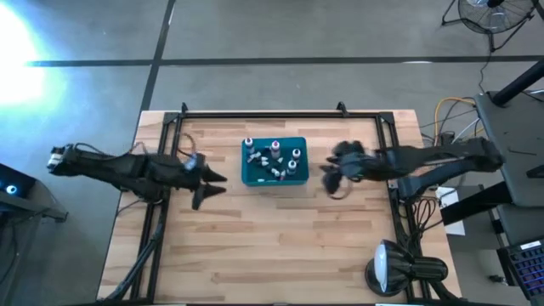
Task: Pick & Place food coloring
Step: Return to Home Position
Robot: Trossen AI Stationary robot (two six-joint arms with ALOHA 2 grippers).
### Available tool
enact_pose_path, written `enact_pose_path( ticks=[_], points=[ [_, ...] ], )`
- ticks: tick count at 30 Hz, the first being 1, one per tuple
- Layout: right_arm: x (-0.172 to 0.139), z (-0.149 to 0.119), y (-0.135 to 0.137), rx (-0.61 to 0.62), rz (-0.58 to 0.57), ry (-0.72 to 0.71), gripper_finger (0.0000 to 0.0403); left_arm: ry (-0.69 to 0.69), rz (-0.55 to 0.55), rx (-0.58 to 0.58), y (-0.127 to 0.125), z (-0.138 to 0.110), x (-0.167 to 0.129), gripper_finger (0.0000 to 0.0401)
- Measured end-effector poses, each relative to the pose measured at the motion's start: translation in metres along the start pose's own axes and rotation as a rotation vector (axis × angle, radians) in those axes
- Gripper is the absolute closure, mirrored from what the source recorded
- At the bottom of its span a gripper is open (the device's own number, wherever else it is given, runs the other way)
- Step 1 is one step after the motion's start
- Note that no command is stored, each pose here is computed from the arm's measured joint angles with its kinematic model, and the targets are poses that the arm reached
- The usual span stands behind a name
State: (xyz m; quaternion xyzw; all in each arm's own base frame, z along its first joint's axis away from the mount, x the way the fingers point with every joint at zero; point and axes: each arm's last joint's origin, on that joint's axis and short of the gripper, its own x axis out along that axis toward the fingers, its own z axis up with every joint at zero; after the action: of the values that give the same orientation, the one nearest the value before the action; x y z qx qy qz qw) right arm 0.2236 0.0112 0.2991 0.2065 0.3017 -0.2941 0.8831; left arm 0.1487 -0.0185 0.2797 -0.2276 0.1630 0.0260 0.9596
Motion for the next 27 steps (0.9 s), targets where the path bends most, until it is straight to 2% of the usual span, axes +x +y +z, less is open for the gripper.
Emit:
enact_pose_path(
  ticks=[3,8,13,17,21,27],
  points=[
    [-0.019,-0.015,-0.022,0.083,0.002,-0.049,0.024,-0.085,-0.018,-0.001,0.006,0.001,-0.019,0.0222],
    [-0.037,-0.036,-0.054,0.099,0.05,-0.101,0.0244,-0.198,-0.05,-0.001,0.014,-0.008,-0.04,0.0222],
    [-0.042,-0.054,-0.074,0.147,0.086,-0.14,0.024,-0.296,-0.016,-0.004,0.025,-0.021,-0.049,0.0222],
    [-0.04,-0.064,-0.081,0.043,0.129,-0.156,0.0238,-0.325,0.034,-0.018,0.035,-0.037,-0.049,0.0222],
    [-0.035,-0.07,-0.082,-0.016,0.188,-0.24,0.0243,-0.36,0.017,-0.047,0.042,-0.048,-0.049,0.0222],
    [-0.029,-0.076,-0.077,-0.152,0.453,-0.483,0.0248,-0.399,-0.007,-0.09,0.052,-0.068,-0.04,0.0222]
  ],
)
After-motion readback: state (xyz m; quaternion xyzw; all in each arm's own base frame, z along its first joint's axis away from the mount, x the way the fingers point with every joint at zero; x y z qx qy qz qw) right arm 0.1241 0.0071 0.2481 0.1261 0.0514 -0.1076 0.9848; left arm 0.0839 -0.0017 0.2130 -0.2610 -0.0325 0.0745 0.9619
